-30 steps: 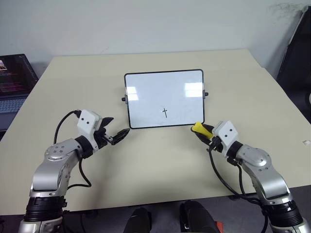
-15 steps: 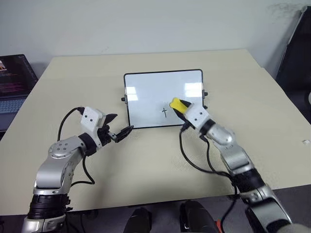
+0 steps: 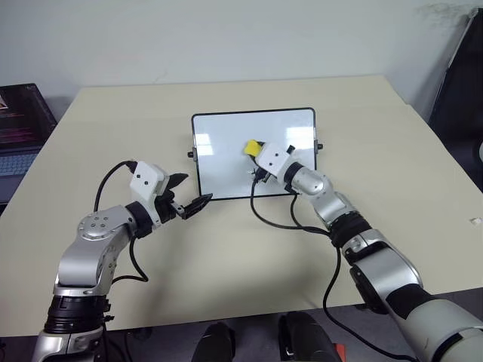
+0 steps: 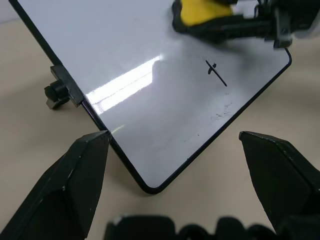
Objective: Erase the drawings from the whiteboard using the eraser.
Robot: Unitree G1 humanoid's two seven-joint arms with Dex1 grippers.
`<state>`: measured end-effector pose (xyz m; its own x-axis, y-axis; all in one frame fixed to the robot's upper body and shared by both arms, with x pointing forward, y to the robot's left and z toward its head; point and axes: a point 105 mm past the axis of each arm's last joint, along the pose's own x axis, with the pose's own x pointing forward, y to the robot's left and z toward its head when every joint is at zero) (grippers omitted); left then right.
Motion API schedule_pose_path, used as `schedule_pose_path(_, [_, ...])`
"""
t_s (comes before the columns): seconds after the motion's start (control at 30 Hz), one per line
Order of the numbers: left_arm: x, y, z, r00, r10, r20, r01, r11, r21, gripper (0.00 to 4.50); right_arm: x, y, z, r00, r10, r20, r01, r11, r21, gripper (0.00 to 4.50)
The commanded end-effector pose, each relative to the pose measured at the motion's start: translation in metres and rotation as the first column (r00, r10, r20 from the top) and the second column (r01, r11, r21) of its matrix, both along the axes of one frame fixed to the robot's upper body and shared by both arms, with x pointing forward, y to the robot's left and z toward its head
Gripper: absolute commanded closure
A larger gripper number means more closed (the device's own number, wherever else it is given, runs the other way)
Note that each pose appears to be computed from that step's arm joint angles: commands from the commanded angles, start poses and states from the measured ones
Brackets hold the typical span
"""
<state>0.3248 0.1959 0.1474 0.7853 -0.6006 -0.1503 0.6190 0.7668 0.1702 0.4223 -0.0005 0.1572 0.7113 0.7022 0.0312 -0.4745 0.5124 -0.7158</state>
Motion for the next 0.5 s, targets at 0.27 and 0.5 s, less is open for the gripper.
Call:
schedule_pose_path(0.27, [-0.005, 0.015, 0.004, 0.999, 0.035, 0.019, -0.036, 0.999, 0.022, 0.0, -0.011, 0.0, -0.062, 0.993, 0.024, -0.117, -0.043, 0.986, -0.164, 3.31])
schedule_pose_path(0.5, [-0.005, 0.017, 0.002, 0.999, 0.04, 0.01, -0.04, 0.999, 0.018, 0.0, -0.025, -0.009, -0.094, 0.98, 0.047, -0.193, -0.088, 0.973, -0.213, 3.31])
